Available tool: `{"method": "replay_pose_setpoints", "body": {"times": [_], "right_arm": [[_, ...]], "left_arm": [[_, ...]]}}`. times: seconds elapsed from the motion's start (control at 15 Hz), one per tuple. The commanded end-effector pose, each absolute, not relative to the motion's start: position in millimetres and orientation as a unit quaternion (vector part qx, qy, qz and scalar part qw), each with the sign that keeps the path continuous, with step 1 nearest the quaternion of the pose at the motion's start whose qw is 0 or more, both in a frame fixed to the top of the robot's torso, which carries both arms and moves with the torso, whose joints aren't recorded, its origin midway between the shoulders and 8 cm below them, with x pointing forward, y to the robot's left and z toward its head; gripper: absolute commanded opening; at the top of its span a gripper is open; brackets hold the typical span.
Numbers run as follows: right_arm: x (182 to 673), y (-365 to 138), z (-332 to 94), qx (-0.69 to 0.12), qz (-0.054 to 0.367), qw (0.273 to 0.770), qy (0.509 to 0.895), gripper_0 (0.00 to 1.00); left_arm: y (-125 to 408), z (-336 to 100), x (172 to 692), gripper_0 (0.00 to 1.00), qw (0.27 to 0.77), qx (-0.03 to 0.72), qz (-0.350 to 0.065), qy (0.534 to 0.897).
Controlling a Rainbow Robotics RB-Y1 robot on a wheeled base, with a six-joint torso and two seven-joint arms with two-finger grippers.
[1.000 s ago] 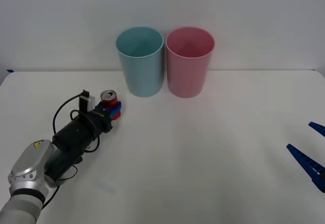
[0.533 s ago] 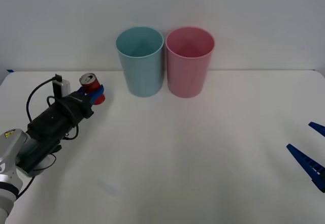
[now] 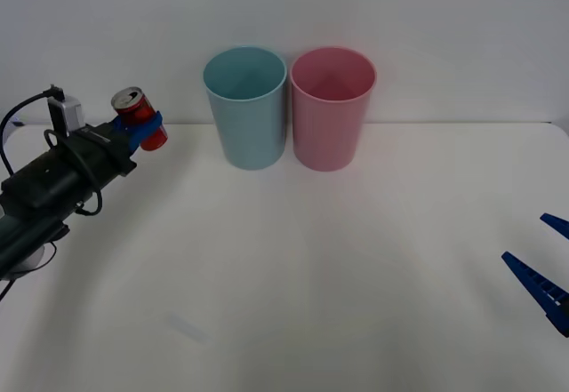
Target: Grasp the object on the table and drop it into the matching bin: aluminum can to the light blue bin, PET bottle to the pink bin.
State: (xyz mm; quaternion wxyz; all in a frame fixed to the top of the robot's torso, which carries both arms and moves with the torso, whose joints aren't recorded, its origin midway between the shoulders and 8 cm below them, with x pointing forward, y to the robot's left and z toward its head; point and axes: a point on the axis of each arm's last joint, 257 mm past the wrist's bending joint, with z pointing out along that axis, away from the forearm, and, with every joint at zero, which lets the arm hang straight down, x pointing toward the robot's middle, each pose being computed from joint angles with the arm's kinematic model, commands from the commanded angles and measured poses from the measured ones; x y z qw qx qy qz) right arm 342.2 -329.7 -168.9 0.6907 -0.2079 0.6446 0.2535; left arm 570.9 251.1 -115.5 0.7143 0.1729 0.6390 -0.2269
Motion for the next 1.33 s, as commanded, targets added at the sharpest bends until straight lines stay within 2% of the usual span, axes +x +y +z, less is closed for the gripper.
{"method": "replay_pose_setpoints", "body": {"times": [0.07,0.4,0.8,1.33], "right_arm": [[342,-330,-169,-0.208,0.253,0.691,0.645,1.00],[342,-330,-169,-0.208,0.253,0.691,0.645,1.00],[342,-330,-169,-0.208,0.253,0.691,0.645,1.00],[342,-330,-169,-0.208,0.253,0.691,0.645,1.00]], "left_arm": [[252,-84,568,0.00,0.731,0.178,-0.228,0.618],[243,-30,560,0.00,0.742,0.170,-0.258,0.595],[214,5,575,0.00,0.733,0.177,-0.280,0.593],[159,10,643,0.00,0.716,0.192,-0.278,0.611]]}}
